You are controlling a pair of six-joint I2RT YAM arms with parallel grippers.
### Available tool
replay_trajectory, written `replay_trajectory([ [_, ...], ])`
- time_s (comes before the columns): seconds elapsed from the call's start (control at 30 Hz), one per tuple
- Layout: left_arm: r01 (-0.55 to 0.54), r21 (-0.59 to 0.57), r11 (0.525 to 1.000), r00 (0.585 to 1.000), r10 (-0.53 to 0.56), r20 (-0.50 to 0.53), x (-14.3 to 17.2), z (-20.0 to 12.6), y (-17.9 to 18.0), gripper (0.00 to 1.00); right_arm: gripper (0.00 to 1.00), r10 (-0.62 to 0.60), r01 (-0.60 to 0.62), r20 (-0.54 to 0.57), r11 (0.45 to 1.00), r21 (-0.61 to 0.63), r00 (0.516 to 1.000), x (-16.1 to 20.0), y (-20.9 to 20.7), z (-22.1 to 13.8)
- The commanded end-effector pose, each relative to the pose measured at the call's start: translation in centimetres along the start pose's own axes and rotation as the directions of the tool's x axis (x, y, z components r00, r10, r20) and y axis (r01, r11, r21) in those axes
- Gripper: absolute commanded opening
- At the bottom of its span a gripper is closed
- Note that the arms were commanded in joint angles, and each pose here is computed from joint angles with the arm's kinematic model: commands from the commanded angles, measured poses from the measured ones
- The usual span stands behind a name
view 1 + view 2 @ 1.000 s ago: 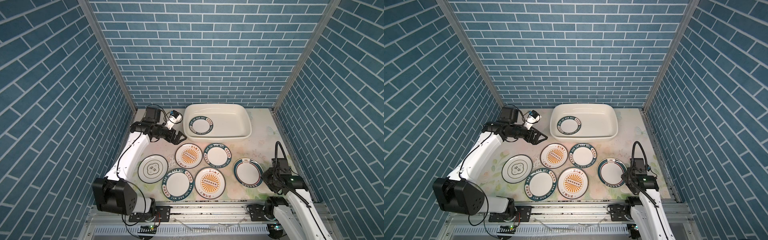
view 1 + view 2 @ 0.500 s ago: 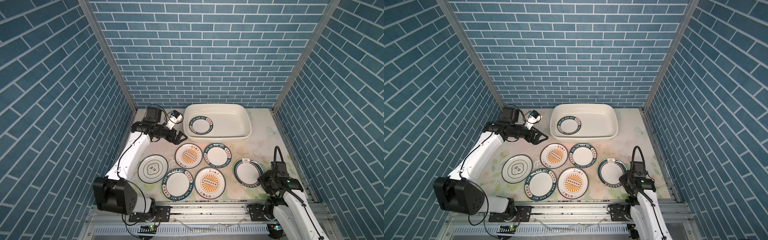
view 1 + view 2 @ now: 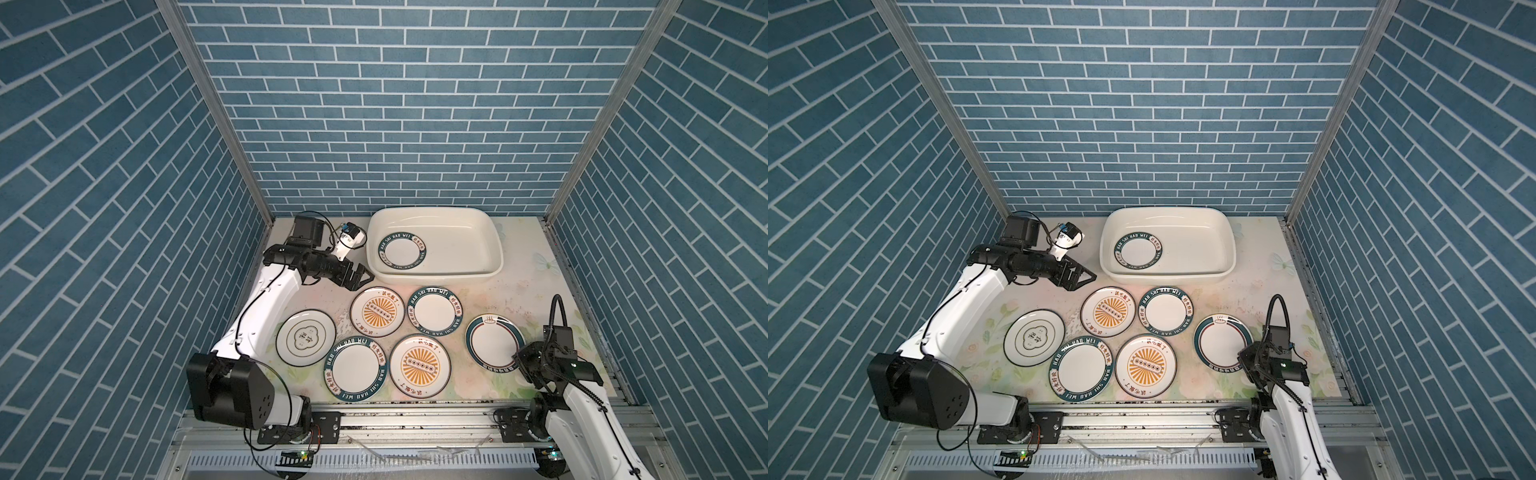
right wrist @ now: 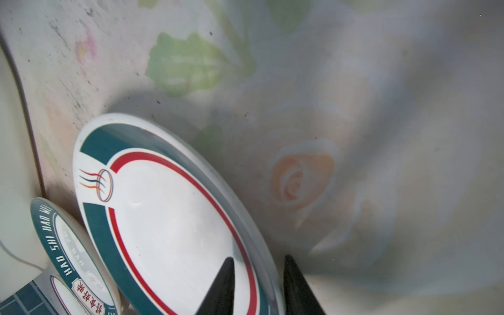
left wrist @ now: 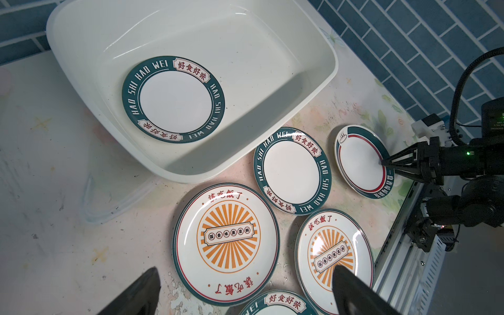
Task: Place the plates into the plastic bin on the countertop
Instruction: Pick up the plate from the bottom-right of the table.
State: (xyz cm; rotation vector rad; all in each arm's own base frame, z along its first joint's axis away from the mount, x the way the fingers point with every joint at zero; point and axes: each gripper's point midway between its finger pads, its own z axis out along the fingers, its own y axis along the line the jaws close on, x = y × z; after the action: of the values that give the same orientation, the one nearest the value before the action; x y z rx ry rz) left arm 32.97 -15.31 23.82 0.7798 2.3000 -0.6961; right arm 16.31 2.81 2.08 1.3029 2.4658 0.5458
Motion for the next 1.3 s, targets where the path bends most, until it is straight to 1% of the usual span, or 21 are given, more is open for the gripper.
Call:
replay_trajectory([
  [0.0,-0.015,0.003,1.0,1.0,0.015,0.004,0.1,-0.1,-0.5,1.0,0.3,-0.011,0.011,-0.01,1.0,-0.005,1.0,0.3,-0.3,0.2],
  [0.33,-0.003,0.007,1.0,1.0,0.003,0.006,0.0,0.0,-0.4,1.0,0.23,-0.019,0.019,-0.001,0.999,-0.026,1.0,0.3,-0.6,0.7],
  [0.57,0.011,0.014,1.0,1.0,-0.012,0.025,-0.6,-0.1,-0.5,0.99,0.2,-0.011,0.011,0.003,0.999,-0.04,1.0,0.3,-1.0,1.1],
  [1.0,0.015,0.014,1.0,1.0,-0.015,0.02,-0.8,-0.1,-0.5,0.99,0.14,-0.032,0.033,0.014,0.998,-0.051,0.999,0.5,-1.2,0.6],
  [1.27,0.011,0.007,1.0,1.0,-0.011,0.016,-1.1,-0.2,-0.5,1.0,0.12,-0.051,0.053,0.029,0.994,-0.094,0.998,0.6,-0.6,0.1],
])
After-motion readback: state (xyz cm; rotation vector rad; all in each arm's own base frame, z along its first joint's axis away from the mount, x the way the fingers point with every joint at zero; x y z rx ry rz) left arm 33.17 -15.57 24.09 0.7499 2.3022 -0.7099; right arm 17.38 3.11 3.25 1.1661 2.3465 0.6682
